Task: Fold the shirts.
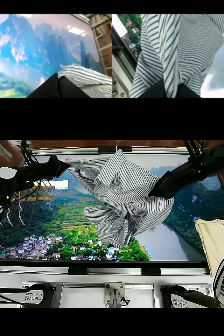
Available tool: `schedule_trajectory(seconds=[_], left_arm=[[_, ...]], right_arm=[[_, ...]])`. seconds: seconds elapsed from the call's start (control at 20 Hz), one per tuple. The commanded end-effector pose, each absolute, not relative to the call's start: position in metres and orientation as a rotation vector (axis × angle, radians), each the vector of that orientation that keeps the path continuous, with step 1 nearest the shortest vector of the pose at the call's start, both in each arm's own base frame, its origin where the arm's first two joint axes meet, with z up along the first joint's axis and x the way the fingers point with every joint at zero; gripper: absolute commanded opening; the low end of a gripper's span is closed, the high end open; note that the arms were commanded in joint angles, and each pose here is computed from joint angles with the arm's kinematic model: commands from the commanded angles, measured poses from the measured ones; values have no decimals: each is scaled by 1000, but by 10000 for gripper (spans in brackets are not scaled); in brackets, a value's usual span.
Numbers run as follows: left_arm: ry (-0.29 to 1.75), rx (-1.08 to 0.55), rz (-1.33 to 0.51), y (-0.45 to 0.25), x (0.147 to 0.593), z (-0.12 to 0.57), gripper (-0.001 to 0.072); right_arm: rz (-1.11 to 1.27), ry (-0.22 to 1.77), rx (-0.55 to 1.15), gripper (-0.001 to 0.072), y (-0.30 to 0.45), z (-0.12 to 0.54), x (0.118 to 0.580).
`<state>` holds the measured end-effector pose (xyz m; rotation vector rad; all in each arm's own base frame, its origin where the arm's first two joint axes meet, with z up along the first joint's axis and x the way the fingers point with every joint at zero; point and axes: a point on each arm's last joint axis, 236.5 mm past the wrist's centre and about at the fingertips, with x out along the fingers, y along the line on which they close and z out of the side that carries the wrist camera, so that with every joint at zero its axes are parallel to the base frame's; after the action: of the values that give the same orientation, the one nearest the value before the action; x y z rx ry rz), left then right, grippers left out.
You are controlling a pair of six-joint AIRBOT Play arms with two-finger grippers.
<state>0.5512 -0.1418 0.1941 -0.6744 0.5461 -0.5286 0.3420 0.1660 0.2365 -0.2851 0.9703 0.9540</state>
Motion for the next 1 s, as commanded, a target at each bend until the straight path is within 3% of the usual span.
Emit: schedule_trajectory(seconds=[0.0,0.25,0.4,0.65,0.8,0.95], left_arm=[[499,-613,-593,-149,544,226,60],[408,-514,-713,-178,515,282,60],[265,-521,-864,-219,484,349,59],[107,-442,-1191,-307,389,443,60],[165,-302,-1380,-342,326,439,59],[324,-135,-1310,-338,323,394,59]], right_arm=[[891,996,-314,83,153,230,348],[869,950,-280,82,158,236,359],[873,935,-197,83,169,242,364],[817,855,-103,83,176,256,386],[789,787,-74,83,178,267,401],[770,765,-48,83,179,272,407]])
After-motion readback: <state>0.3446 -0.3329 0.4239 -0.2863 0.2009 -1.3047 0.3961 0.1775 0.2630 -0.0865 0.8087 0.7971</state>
